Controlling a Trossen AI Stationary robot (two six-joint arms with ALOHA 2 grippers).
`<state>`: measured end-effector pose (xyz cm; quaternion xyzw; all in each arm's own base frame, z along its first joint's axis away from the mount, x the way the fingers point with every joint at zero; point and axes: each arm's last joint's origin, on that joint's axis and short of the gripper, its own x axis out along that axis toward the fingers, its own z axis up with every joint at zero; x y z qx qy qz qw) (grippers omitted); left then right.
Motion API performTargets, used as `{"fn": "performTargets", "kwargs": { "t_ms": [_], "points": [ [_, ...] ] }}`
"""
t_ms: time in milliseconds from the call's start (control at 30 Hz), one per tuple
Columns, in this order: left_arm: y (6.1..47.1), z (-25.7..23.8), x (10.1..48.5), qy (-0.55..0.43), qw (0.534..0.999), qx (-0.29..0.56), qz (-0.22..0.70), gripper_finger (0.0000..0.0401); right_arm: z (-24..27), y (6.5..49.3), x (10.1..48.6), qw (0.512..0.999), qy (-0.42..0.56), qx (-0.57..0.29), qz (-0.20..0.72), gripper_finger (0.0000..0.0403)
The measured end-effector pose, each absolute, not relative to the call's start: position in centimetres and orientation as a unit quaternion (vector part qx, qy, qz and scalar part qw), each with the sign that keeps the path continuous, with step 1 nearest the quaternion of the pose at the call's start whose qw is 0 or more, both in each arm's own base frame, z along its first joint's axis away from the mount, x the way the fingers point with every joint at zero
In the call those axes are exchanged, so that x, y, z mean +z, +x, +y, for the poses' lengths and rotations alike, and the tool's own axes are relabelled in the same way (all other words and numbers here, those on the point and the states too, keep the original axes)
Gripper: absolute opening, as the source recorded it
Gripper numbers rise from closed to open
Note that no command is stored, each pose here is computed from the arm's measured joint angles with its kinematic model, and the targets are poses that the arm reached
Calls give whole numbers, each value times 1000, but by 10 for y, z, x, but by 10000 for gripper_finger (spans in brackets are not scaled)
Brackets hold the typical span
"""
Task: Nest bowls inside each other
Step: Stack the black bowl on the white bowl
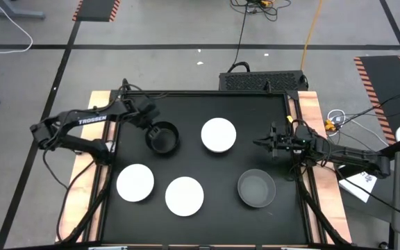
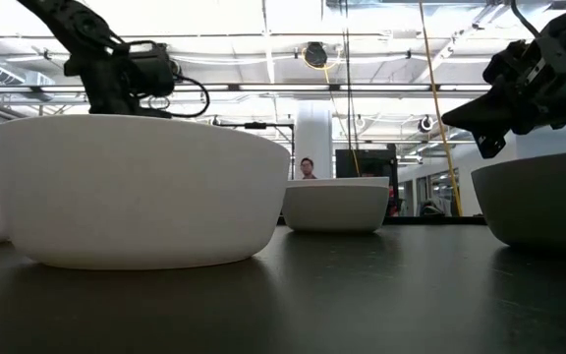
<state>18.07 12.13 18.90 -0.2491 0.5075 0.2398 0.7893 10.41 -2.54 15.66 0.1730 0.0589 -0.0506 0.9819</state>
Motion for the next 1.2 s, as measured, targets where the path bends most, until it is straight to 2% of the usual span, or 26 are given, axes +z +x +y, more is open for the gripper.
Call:
{"fn": "performTargets", "kwargs": {
  "t_ms": [167, 367, 733, 900, 1200],
  "points": [
    [186, 125, 182, -251, 789, 236, 509, 298, -25, 104, 156, 982, 173, -50, 60, 0],
    [190, 127, 181, -251, 796, 229, 501, 222, -25, 104, 156, 981, 177, -51, 61, 0],
    [191, 127, 181, -221, 808, 214, 502, 14, -25, 105, 156, 980, 181, -51, 63, 0],
    [195, 129, 183, -199, 824, 208, 489, 5, -25, 105, 156, 980, 181, -51, 63, 0],
    [209, 135, 197, -159, 886, 179, 397, 3, -25, 105, 156, 978, 189, -52, 64, 0]
  ]
}}
